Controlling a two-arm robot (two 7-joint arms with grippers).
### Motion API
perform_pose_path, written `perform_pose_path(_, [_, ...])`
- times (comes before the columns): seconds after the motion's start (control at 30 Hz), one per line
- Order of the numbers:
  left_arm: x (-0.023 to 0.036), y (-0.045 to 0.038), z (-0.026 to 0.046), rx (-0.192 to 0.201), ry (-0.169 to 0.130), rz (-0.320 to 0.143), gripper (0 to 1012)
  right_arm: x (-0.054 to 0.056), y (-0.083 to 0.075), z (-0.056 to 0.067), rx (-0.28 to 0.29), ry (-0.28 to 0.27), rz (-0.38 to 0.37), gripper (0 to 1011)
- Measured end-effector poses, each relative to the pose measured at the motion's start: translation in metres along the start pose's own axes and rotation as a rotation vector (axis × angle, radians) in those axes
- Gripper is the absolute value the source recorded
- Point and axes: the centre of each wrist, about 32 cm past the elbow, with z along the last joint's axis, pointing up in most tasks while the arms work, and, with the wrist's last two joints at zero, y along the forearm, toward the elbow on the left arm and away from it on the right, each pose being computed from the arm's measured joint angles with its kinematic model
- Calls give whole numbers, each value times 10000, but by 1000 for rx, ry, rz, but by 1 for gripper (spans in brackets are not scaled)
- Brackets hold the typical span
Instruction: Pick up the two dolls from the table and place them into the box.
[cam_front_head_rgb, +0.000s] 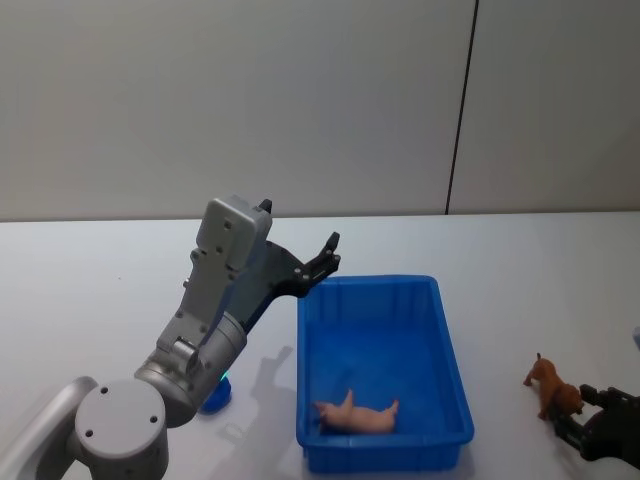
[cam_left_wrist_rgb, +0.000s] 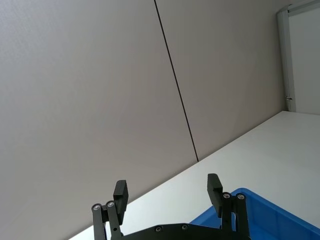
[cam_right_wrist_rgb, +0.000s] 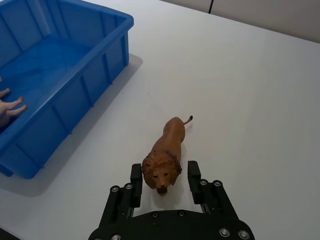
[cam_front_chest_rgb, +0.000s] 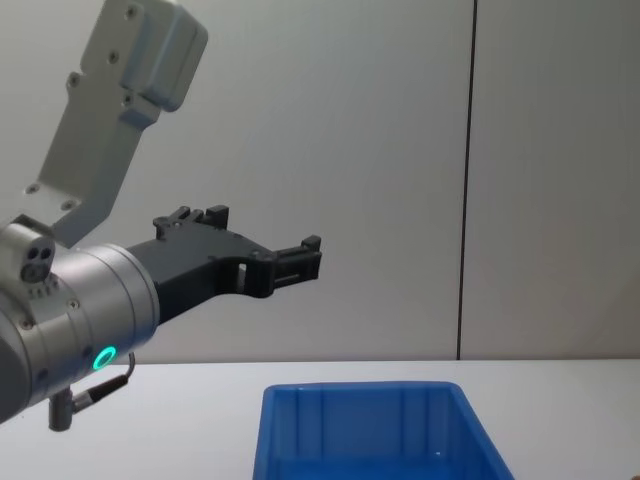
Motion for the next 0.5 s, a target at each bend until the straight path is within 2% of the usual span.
perform_pose_path(0.2, [0, 0, 0, 0, 0, 0, 1004, -18, -11, 21, 21, -13, -3, 424])
perform_pose_path(0.5, [0, 0, 0, 0, 0, 0, 1004, -67, -13, 110, 101, -45, -3, 412])
